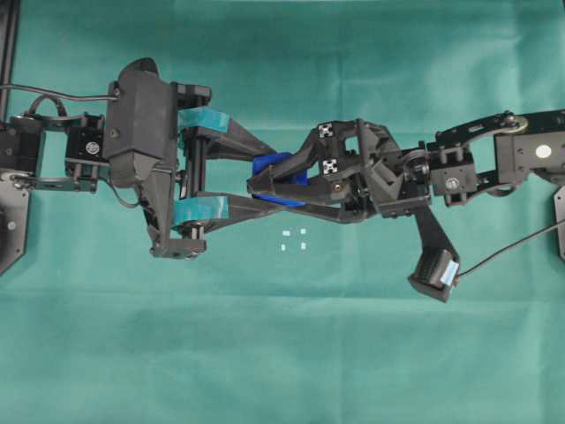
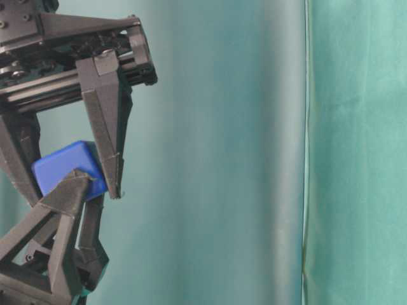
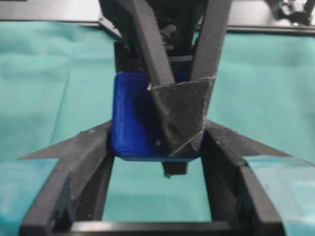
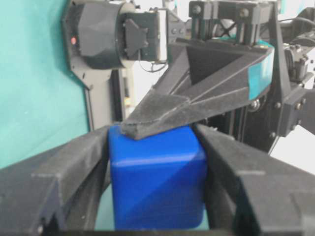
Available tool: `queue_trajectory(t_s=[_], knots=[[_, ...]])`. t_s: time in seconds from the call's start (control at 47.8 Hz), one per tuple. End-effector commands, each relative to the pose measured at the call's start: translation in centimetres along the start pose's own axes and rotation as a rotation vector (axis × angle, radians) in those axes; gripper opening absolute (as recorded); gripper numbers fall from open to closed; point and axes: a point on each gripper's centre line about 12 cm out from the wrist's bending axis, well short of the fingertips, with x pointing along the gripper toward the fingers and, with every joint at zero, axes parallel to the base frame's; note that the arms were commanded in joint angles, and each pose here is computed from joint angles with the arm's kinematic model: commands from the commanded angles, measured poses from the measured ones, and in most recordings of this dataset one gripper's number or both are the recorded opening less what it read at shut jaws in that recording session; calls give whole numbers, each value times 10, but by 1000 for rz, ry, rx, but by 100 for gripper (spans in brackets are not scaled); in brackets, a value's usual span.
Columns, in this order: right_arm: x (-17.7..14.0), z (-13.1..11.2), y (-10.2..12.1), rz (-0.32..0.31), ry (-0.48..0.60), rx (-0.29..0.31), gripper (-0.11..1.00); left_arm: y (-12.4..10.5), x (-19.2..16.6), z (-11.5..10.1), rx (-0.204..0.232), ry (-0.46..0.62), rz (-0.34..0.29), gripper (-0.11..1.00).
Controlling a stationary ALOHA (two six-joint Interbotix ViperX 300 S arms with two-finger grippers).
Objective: Handover the blue block to the right arm after grasping it with the left arm, then place it in the designated position.
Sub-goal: 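Close the right gripper on the blue cube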
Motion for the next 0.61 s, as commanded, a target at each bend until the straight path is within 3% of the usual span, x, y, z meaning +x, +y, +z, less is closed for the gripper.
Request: queue_trajectory(t_s=[0.0,0.586], knots=[[-5,2,-19,-47,-1,3,55,-2,-5,9,-2,-26,-5,47],[-5,2,-19,-46,0,5,55,-4,-5,11,-1,-26,-10,47]])
